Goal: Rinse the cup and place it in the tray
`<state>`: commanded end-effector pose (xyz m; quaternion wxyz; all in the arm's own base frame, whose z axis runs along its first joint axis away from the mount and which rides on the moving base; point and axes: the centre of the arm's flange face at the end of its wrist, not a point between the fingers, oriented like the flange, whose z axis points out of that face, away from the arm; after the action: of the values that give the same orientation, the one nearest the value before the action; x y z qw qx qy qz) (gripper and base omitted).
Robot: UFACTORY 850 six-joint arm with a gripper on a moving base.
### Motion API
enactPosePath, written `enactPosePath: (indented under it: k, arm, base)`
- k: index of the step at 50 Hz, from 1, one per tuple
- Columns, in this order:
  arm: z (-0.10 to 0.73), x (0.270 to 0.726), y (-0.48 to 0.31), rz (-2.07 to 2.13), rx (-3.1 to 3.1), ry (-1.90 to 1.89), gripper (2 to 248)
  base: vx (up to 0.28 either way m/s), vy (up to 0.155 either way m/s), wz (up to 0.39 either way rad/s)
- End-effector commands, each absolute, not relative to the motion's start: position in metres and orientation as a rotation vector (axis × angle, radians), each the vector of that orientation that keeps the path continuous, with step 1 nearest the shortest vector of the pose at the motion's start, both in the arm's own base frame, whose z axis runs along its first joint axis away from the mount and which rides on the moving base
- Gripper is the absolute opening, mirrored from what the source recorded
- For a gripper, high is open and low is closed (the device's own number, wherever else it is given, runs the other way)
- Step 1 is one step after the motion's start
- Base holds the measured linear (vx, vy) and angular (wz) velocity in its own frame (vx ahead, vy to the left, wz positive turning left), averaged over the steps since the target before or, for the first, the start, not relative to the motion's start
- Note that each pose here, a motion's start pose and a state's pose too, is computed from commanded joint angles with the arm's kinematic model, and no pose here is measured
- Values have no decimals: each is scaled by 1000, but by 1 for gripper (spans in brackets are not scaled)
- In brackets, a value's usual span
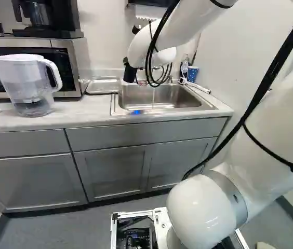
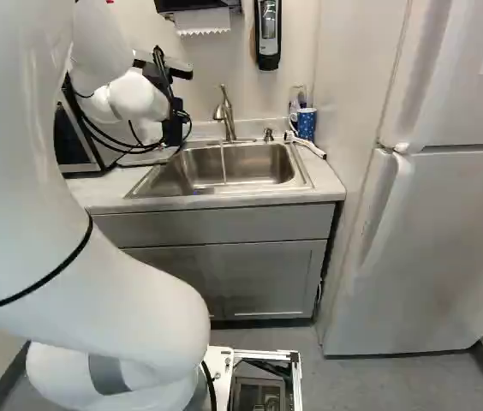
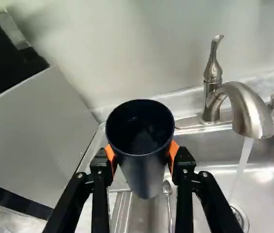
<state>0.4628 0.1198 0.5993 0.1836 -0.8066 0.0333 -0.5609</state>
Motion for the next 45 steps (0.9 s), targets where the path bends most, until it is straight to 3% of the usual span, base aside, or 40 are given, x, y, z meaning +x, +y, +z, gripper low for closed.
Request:
enactPosePath:
  k: [45]
  arm:
    - [599,463,120,-1327,-2051,585,122]
  base:
    - [0,0,0]
